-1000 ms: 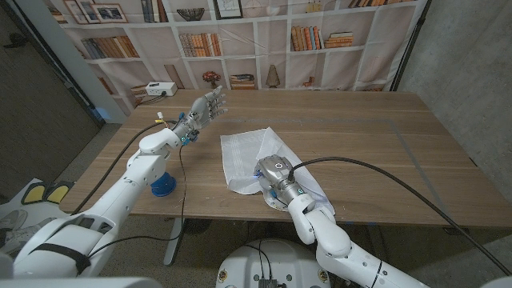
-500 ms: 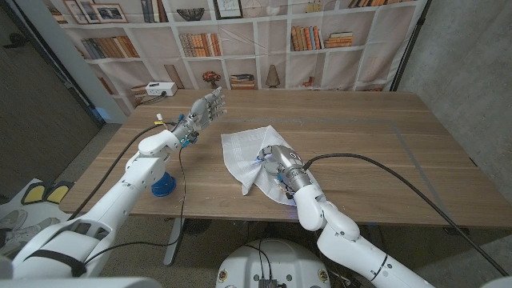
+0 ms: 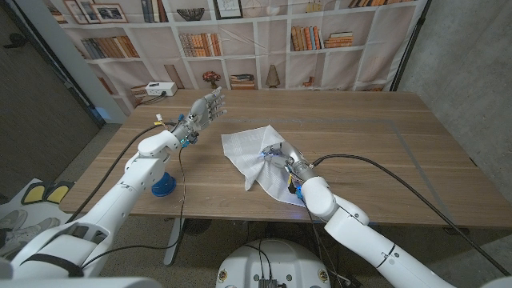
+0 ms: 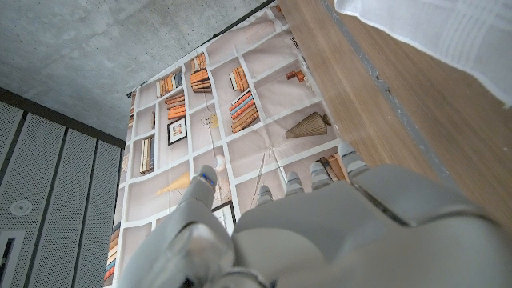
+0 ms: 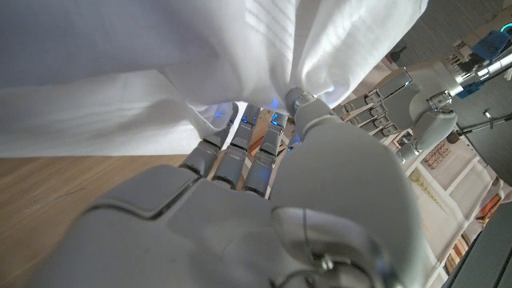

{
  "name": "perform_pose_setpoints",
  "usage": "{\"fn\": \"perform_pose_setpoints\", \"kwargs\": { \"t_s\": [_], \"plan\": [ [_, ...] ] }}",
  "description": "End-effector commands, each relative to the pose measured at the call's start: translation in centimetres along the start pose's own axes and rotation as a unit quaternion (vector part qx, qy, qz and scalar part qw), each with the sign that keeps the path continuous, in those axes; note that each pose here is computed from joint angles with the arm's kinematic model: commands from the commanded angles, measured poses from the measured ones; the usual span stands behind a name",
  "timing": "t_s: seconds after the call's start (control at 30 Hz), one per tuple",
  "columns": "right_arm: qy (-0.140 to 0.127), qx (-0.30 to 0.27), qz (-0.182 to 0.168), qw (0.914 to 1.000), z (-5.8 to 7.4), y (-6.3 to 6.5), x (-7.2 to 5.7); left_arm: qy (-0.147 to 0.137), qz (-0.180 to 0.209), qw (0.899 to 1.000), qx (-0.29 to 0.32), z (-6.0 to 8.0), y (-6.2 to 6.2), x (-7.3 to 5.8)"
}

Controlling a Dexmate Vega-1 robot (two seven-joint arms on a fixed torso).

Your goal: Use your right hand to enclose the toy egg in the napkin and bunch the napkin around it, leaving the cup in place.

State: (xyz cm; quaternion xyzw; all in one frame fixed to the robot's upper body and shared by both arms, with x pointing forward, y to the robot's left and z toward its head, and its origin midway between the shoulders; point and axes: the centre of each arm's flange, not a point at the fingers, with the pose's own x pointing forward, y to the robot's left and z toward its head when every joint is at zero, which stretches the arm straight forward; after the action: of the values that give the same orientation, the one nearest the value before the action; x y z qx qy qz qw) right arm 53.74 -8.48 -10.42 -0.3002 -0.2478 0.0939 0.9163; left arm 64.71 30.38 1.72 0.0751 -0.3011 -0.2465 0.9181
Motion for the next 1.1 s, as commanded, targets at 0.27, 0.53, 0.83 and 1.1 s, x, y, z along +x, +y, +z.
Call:
{"fn": "perform_pose_setpoints", "kwargs": {
  "t_s": [0.27, 0.53, 0.83, 1.1],
  "plan": [
    [-0.002, 0.159, -0.055, 0.9858, -1.8, -2.8, 2.3, -0.004, 0.004, 1.0, 0.001, 0.4, -0.3, -0.4],
    [-0.008, 0.131, -0.083, 0.9878, -1.9, -3.9, 2.4, -0.006, 0.007, 1.0, 0.005, 0.7, -0.4, -0.6],
    [-0.04, 0.001, -0.1, 0.9941, 0.6, -5.3, 0.9, -0.008, 0.006, 1.0, -0.003, 0.7, -0.7, -0.5],
    [-0.053, -0.1, -0.112, 0.9873, 2.5, -5.5, -0.3, -0.01, 0.0, 1.0, -0.002, 0.8, -1.1, 0.0]
  ]
}}
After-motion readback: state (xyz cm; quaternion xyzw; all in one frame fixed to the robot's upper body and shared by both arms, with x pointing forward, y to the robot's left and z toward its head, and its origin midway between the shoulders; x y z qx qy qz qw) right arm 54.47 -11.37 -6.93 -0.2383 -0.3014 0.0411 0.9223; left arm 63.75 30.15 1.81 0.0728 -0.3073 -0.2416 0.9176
